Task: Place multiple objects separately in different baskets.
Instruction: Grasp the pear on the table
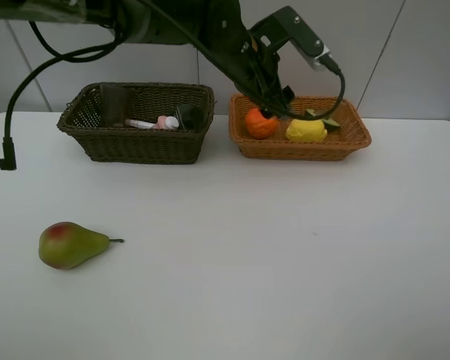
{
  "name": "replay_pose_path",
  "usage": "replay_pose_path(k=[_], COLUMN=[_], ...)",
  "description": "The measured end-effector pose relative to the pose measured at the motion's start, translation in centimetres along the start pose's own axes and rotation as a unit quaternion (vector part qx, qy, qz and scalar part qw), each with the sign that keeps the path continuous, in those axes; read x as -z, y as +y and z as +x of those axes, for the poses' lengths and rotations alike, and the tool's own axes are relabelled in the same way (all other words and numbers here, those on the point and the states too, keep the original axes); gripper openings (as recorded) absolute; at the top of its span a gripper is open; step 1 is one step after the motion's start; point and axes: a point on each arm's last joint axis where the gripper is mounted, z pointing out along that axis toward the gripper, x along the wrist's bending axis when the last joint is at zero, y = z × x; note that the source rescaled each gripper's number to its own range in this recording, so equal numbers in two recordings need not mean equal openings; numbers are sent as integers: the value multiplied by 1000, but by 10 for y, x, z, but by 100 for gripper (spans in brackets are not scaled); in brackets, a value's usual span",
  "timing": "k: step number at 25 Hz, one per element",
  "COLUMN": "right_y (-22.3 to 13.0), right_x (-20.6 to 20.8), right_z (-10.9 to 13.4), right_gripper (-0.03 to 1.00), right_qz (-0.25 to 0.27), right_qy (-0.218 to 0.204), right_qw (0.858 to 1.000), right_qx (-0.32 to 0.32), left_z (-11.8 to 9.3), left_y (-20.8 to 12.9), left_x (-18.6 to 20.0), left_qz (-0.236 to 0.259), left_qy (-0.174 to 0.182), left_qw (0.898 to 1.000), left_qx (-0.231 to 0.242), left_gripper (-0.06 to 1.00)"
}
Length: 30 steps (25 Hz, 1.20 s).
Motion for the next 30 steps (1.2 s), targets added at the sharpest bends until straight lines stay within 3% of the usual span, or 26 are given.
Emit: replay_pose_path(k=[4, 16, 23, 30], right_y=[0, 0, 0, 0], right_x=[0, 0, 0, 0], right_z=[0, 0, 0, 0], right_gripper=[100, 100, 100, 100], right_qz=[0, 0, 0, 0], right_qy=[0, 0, 1, 1], right_qw=[1000, 1000, 1000, 1000], right_qx=[0, 0, 0, 0], left_z=[4, 8, 2, -4], left_y=[-18, -92, -131, -166], left_x=[31, 119, 146, 164], left_qz=[23, 95, 171, 216], left_qy=[1, 18, 11, 18], left_qw=[1000, 989, 970, 949], left_qx=[8, 108, 171, 229], left_gripper=[97, 97, 97, 97])
